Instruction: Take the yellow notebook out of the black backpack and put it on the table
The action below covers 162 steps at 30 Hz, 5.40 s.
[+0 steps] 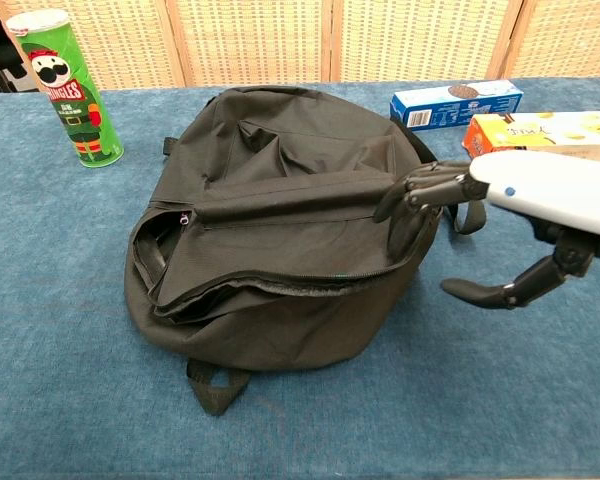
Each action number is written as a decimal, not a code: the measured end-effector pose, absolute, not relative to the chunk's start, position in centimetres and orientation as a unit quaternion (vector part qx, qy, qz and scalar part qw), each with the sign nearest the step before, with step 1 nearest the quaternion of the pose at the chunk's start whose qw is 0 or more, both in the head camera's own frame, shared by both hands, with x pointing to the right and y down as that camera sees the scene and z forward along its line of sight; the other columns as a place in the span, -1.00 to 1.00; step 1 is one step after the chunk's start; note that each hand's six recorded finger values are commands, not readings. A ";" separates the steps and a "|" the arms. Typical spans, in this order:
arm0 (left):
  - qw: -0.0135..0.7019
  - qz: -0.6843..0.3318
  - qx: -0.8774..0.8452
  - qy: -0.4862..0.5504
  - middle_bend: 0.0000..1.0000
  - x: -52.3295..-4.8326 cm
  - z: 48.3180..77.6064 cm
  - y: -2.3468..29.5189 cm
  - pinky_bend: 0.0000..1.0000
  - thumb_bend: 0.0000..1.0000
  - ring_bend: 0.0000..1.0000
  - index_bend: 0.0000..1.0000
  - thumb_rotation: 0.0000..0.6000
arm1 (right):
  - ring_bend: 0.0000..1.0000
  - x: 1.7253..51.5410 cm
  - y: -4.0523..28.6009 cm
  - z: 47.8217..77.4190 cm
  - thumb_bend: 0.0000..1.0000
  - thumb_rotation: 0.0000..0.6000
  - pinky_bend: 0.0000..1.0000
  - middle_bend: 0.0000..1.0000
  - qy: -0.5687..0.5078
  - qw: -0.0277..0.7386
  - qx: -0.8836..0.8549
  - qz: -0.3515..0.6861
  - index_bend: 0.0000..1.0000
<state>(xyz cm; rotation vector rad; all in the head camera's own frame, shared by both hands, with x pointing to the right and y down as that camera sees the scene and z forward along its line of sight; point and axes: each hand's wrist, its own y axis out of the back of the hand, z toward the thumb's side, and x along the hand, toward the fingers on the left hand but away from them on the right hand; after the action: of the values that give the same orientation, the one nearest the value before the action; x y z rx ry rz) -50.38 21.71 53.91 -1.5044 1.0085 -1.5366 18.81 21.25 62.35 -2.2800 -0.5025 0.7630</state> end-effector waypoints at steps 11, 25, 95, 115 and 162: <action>0.373 -0.597 -0.588 0.398 -1.00 -50.4 53.7 21.7 -1.00 -1.00 -1.00 -1.00 1.00 | -0.73 16.4 22.0 63.5 -0.11 1.00 -0.70 -0.61 -0.184 0.342 -0.873 0.294 -0.31; 0.370 -0.598 -0.587 0.401 -1.00 -50.7 53.6 21.6 -1.00 -1.00 -1.00 -1.00 1.00 | -0.27 14.8 21.4 64.3 0.03 1.00 -0.35 -0.08 -0.248 0.310 -0.873 0.284 0.15; 0.348 -0.330 -0.855 0.196 -1.00 -18.2 65.6 18.9 -0.91 -0.48 -1.00 -1.00 1.00 | -0.17 9.4 9.0 61.2 0.09 1.00 -0.18 0.10 -0.534 0.062 -0.780 0.321 0.36; 0.388 -0.355 -0.834 0.169 -1.00 -12.3 70.8 18.1 -0.91 -0.50 -1.00 -1.00 1.00 | -0.17 10.5 7.6 59.9 0.09 1.00 -0.18 0.10 -0.542 0.045 -0.778 0.316 0.36; 0.466 -0.383 -0.776 0.182 -0.48 -9.7 74.5 16.0 -0.33 0.18 -0.48 -0.09 1.00 | -0.17 11.8 6.6 58.6 0.10 1.00 -0.18 0.10 -0.548 0.028 -0.775 0.313 0.36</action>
<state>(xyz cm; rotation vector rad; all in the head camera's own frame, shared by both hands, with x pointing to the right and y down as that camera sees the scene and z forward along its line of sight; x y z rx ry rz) -9.70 15.98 74.51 -1.9058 0.4463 -0.9409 11.83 6.59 58.60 -2.3929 -1.6911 0.9670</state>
